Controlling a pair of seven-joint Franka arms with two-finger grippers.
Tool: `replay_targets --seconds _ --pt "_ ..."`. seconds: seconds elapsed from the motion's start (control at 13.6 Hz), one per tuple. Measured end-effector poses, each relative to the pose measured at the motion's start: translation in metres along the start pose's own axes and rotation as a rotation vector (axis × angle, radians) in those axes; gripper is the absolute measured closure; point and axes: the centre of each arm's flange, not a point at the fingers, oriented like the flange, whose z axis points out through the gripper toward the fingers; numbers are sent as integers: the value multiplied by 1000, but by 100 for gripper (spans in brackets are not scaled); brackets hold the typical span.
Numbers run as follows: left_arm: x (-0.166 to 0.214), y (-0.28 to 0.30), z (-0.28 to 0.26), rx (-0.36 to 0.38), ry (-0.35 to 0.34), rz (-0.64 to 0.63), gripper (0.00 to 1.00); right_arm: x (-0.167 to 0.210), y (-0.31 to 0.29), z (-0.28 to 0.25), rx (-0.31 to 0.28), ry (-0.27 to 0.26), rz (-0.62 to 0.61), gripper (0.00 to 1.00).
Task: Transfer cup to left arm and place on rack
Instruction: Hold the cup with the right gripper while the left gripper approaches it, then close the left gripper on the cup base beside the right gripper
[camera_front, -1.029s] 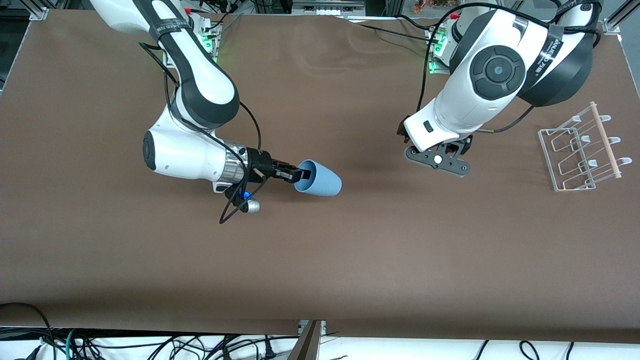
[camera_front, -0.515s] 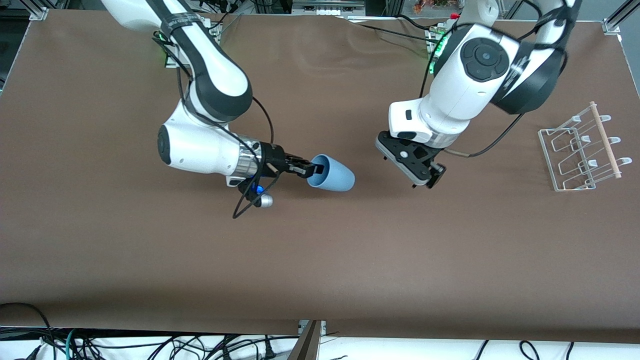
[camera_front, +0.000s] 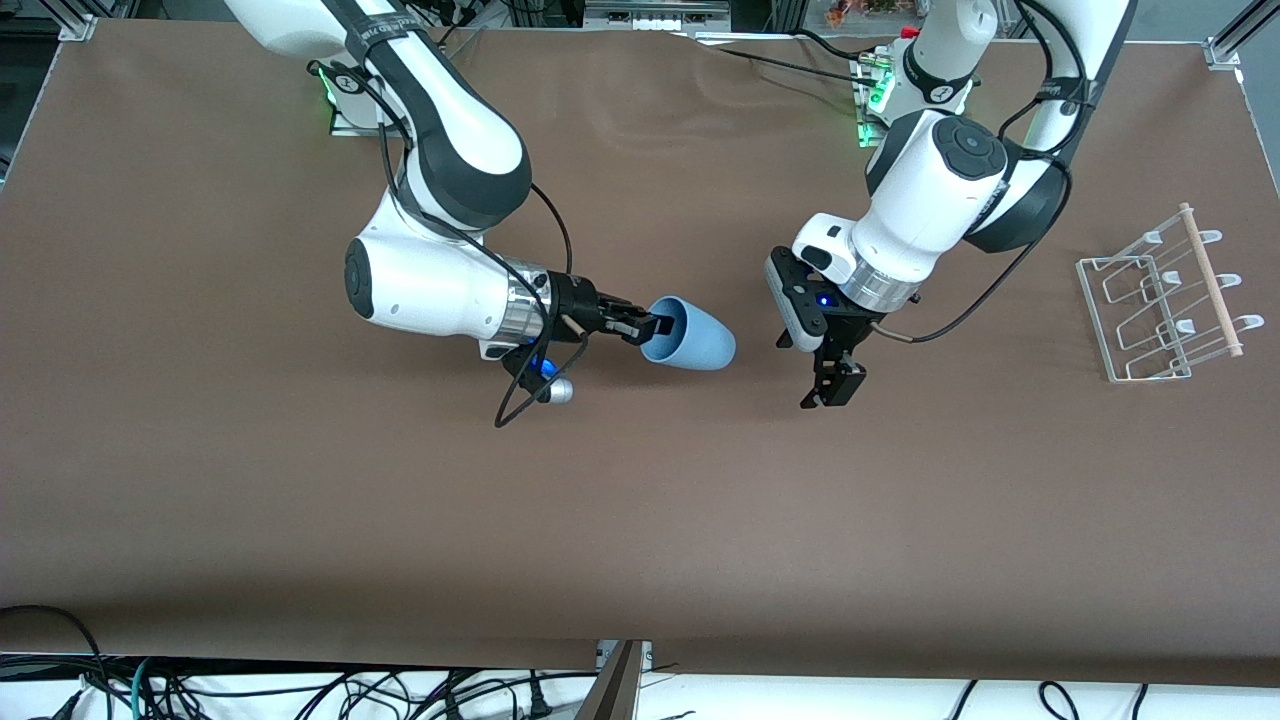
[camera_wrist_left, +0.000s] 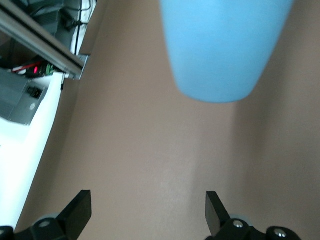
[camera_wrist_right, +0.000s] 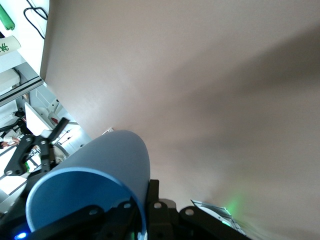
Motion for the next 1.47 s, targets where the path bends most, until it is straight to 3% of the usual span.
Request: replay_targets --seconds 0.37,1.18,1.25,1.32,1.47 --pt "28 24 4 -8 68 24 0 1 -5 12 3 -10 -5 95" --pt "67 31 11 -13 129 -31 0 1 -6 17 19 -16 7 95" --pt "68 30 10 -12 131 -32 7 2 -6 18 19 -15 7 95" --pt "69 30 10 -11 132 -32 7 2 -6 18 20 -15 7 95" --pt "69 30 10 -12 132 -34 24 2 -6 18 22 -12 7 95"
